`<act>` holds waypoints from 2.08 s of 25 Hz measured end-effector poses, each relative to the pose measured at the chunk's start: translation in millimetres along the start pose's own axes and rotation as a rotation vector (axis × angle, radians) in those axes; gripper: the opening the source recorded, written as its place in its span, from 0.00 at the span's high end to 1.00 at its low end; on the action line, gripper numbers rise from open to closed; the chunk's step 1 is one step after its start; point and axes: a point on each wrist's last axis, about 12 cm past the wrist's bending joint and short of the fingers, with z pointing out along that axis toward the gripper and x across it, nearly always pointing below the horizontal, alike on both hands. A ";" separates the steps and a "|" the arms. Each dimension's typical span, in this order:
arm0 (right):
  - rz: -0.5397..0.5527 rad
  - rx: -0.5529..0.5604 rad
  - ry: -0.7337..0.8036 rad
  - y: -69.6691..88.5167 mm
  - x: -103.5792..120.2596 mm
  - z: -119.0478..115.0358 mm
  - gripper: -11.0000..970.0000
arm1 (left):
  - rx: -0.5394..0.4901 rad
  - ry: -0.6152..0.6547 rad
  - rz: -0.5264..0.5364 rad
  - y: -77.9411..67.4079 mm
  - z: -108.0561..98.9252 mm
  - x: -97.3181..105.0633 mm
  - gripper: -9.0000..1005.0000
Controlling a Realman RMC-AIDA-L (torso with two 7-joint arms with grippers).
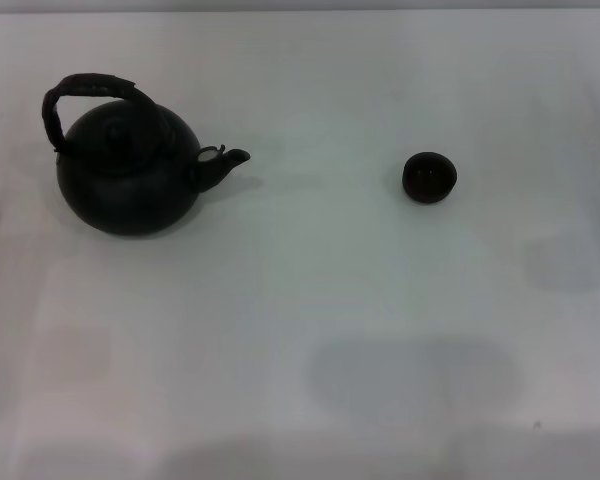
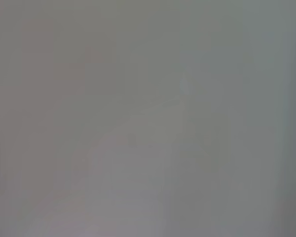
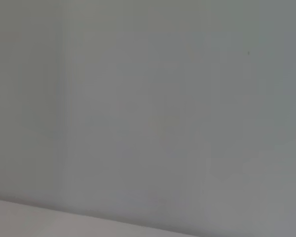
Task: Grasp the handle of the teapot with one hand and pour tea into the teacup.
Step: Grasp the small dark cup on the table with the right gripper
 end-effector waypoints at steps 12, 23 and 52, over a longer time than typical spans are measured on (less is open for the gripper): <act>-0.034 -0.452 0.090 -32.6 -55.9 3.9 0.13 | -0.015 0.019 -0.002 1.6 -0.1 2.2 0.15; -0.128 -0.811 0.258 -11.5 -111.7 29.1 0.13 | -0.015 0.026 -0.010 -0.9 2.3 3.7 0.15; -0.543 -0.941 0.477 89.5 -109.4 102.0 0.12 | 0.006 0.010 -0.029 -8.0 10.4 2.4 0.15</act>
